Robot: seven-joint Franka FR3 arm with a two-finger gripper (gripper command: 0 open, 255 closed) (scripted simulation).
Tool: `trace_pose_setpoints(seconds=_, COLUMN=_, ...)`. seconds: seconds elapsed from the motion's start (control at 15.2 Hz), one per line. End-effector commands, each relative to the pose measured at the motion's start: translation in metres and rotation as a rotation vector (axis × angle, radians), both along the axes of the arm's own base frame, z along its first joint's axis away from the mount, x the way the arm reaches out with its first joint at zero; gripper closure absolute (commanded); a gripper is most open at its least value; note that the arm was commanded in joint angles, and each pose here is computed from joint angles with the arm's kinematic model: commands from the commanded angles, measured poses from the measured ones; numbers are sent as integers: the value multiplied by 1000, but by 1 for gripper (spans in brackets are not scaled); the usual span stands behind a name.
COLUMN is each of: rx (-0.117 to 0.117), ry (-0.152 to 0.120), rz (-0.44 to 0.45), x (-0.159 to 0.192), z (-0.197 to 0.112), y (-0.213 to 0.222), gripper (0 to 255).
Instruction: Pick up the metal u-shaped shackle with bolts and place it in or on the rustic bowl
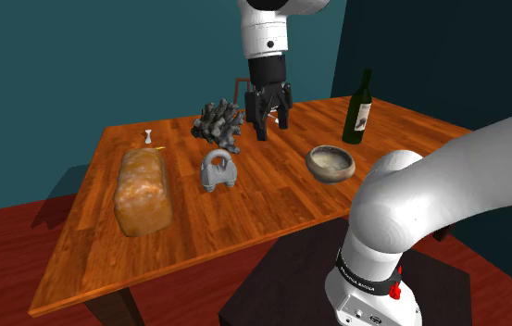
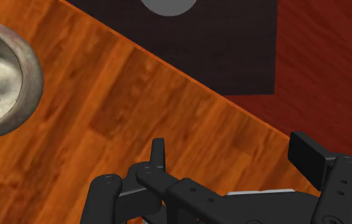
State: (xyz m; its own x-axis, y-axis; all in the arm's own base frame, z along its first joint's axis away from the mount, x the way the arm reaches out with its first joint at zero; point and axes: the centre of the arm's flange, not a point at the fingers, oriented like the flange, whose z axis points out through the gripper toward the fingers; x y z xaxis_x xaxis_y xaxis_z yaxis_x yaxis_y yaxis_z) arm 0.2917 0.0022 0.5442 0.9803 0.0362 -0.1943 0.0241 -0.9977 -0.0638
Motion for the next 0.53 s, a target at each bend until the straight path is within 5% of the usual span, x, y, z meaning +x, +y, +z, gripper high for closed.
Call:
trace_pose_setpoints(seconds=0.0, rx=0, ry=0, rz=0, x=0, z=0, y=0, gripper=0)
trace_pose_setpoints(seconds=0.46, rx=102, ry=-123, rz=200, x=49, z=-52, y=-49, gripper=0)
